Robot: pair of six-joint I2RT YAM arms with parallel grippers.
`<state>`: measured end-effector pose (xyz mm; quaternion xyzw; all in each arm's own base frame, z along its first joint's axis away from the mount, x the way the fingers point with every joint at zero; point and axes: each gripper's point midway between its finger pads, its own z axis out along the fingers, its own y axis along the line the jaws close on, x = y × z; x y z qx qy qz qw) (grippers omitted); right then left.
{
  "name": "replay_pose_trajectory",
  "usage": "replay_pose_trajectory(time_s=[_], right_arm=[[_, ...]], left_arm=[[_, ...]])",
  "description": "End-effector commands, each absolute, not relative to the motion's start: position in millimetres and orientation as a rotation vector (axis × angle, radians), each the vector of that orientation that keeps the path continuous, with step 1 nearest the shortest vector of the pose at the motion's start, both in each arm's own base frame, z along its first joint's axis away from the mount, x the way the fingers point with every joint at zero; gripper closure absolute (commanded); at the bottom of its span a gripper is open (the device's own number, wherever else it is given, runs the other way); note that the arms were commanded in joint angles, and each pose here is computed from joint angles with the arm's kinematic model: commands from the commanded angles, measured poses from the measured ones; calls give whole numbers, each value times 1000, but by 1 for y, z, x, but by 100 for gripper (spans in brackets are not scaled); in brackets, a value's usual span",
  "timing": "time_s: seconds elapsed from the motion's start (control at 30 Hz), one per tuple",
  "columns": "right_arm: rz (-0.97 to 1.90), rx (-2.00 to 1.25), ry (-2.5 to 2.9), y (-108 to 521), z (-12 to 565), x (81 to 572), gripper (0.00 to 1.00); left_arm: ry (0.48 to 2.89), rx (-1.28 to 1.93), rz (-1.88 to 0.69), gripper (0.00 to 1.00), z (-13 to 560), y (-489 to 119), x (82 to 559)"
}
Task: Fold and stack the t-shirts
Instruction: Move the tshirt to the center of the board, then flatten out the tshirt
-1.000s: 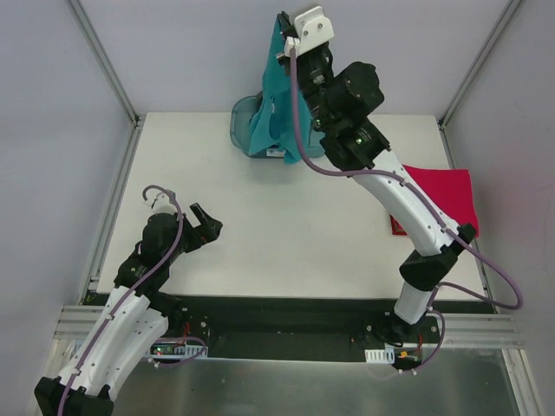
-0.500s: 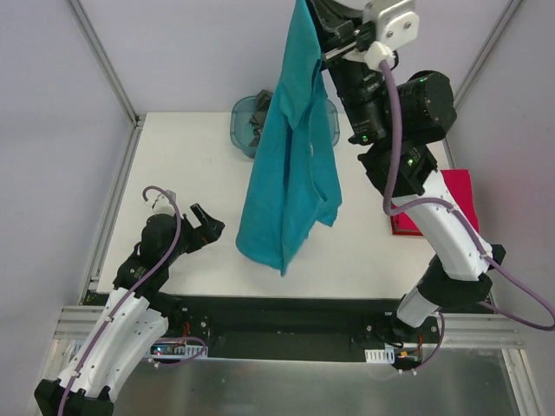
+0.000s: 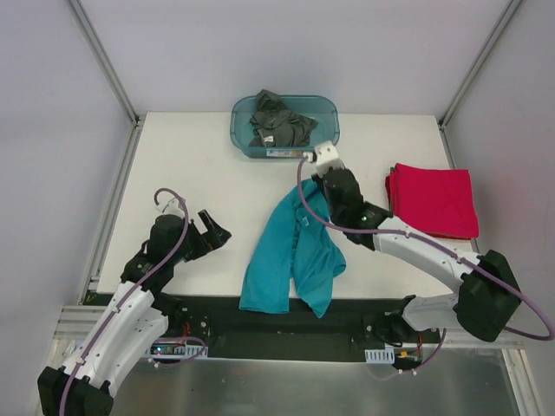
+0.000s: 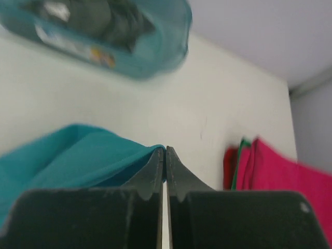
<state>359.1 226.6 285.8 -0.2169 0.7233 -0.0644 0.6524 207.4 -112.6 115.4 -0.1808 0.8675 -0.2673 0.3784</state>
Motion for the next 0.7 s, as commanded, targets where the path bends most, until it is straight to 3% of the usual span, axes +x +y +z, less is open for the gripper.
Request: replay_pose_trajectory(time_s=[0.0,0.23,0.47,0.67], right_arm=[[-175,-77,1775,149,220,338,100],[-267,141,1976,84,121,288,100],[-343,294,2079,47,93,273,100],[-353,311,2102,42,87,272,100]], left_arm=[[2316,-433,-819,1,98,-133,194],[2401,-155,-1075,1,101,-188,152],[2550,95,-962,2,91,-232,123],[2669,147,-774,1,64,-246,133]])
